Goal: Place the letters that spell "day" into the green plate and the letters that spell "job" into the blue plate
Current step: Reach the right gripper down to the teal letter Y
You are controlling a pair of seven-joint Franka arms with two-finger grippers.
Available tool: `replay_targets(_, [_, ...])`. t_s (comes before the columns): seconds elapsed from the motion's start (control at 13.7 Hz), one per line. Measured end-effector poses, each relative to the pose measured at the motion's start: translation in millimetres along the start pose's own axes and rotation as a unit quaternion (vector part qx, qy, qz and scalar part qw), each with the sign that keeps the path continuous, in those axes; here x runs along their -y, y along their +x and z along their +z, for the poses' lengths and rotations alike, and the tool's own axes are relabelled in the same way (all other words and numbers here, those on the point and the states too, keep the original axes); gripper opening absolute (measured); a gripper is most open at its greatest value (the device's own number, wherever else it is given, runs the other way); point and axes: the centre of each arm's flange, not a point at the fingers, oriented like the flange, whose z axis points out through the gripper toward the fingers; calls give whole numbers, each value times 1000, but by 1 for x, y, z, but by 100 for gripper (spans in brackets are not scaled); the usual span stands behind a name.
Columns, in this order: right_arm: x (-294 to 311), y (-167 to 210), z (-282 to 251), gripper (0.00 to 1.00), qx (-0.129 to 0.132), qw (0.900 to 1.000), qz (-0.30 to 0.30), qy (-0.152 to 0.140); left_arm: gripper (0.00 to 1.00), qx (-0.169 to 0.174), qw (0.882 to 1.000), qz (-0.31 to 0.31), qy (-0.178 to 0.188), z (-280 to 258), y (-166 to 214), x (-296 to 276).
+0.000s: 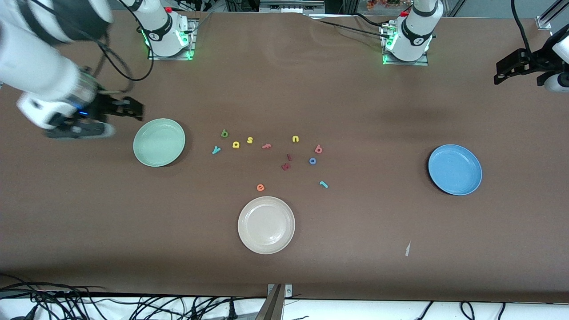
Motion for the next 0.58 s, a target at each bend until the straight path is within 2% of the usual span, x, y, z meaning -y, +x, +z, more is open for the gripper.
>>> replay_targets(0.22, [59, 29, 86, 100, 38, 999, -2, -17, 100, -1, 1000, 15, 2, -1, 0, -16])
replay_targets(0.36, [83, 44, 146, 100, 37, 998, 47, -22, 100, 1, 1000, 29, 4, -1, -1, -31])
replay_targets(0.58, [103, 36, 213, 100, 19, 992, 124, -23, 100, 0, 998, 64, 9, -2, -3, -71])
